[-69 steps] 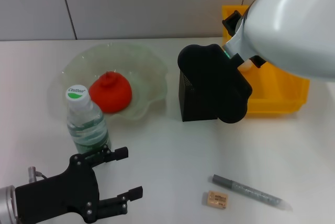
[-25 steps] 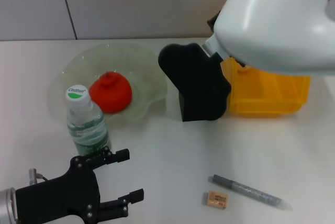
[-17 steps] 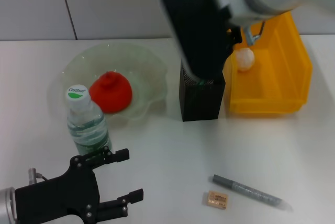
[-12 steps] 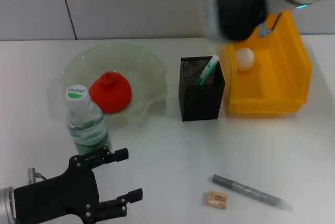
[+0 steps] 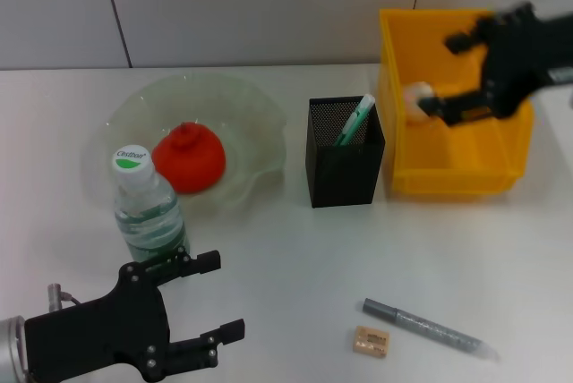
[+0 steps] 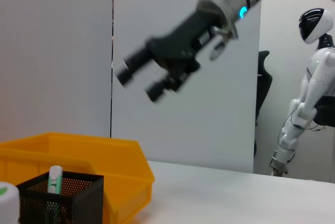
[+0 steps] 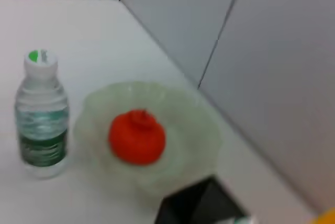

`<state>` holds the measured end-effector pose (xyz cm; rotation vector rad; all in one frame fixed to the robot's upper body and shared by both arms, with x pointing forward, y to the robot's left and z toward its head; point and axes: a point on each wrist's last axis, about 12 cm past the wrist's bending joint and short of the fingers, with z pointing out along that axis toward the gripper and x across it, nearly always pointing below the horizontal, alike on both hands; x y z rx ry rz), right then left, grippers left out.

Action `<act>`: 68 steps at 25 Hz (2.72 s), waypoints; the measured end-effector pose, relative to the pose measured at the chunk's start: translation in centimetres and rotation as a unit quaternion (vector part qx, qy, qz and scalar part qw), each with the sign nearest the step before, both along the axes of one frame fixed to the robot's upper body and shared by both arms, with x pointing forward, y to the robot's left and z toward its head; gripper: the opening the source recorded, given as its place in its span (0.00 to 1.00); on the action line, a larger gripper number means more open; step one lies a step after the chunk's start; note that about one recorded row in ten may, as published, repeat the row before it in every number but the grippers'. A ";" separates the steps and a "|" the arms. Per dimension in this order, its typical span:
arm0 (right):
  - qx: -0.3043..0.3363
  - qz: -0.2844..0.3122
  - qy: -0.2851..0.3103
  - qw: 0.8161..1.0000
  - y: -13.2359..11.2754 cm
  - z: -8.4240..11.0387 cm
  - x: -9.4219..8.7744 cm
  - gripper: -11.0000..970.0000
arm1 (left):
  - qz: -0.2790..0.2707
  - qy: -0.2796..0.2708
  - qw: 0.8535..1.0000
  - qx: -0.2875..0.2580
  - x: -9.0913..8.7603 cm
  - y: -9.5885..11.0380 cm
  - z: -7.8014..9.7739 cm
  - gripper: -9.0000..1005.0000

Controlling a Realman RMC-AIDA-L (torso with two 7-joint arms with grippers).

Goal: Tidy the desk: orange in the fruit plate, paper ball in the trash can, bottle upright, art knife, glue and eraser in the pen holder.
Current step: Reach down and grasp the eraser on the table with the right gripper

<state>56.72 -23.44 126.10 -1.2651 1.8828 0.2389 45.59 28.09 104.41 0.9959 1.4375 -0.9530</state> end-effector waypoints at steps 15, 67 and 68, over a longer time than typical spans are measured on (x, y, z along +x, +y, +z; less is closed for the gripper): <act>-0.070 -0.002 0.212 0.975 2.8 -3.0 -0.8 0.85 | 0.008 0.009 1.000 0.006 -0.3 0.2 -0.4 0.80; -0.244 0.097 0.242 0.934 14.0 -12.2 -3.6 0.68 | 0.003 0.010 1.000 0.004 -0.8 0.2 -0.6 0.80; -0.244 0.096 0.242 0.934 14.0 -12.2 -3.6 0.65 | 0.003 0.010 1.000 0.004 -0.8 0.2 -0.5 0.80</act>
